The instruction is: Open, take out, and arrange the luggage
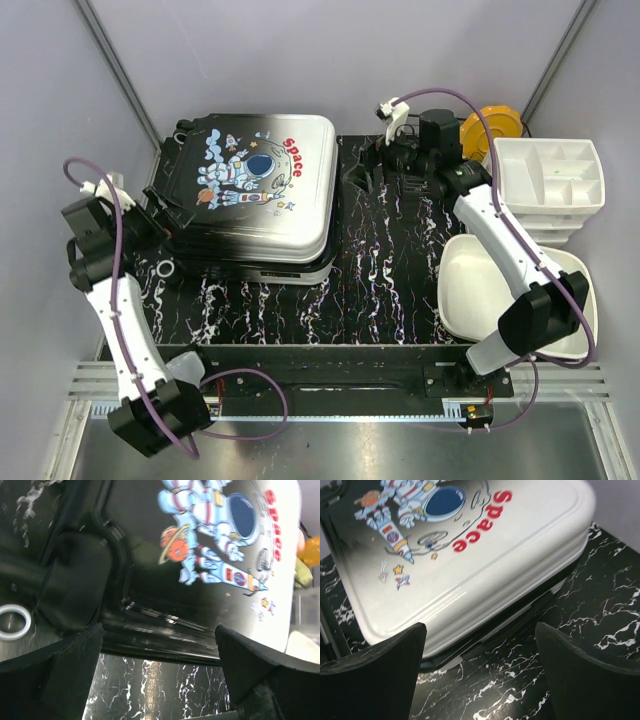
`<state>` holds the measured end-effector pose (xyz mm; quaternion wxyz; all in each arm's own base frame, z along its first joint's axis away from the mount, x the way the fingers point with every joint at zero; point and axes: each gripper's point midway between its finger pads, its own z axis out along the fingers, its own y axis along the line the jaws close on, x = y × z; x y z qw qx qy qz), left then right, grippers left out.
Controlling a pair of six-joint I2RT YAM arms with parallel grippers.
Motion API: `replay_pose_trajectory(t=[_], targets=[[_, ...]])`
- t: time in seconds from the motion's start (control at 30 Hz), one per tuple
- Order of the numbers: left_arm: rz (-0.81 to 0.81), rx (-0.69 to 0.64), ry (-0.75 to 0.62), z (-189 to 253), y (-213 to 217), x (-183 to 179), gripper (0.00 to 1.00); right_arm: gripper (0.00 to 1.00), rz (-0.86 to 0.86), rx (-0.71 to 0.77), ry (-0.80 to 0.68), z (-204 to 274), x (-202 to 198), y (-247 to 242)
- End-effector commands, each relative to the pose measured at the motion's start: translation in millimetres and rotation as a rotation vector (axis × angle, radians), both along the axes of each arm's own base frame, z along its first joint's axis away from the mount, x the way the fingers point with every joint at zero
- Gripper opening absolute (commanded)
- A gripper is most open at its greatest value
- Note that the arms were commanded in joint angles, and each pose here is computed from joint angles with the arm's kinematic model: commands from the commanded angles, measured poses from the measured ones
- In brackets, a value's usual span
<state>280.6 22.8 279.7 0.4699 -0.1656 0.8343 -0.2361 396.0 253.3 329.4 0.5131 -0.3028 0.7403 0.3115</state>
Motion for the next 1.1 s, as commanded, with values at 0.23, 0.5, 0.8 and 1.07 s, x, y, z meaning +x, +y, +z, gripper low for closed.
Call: replay_pose_trajectory(t=[0.23, 0.5, 0.8, 1.07], targets=[[0.403, -0.09, -0.196, -4, 61, 27, 0.99, 1.0, 0.322, -0.138, -0.115, -34, -80, 23], [0.419, -0.234, -0.208, -31, 91, 38, 0.99, 1.0, 0.494, -0.275, -0.198, -73, -132, 50], [0.343, -0.416, -0.248, -55, 89, 62, 0.99, 1.0, 0.576, -0.327, -0.221, -93, -146, 69], [0.198, -0.565, -0.492, 27, 61, 55, 0.95, 1.0, 0.641, -0.404, -0.295, -109, -173, 85]])
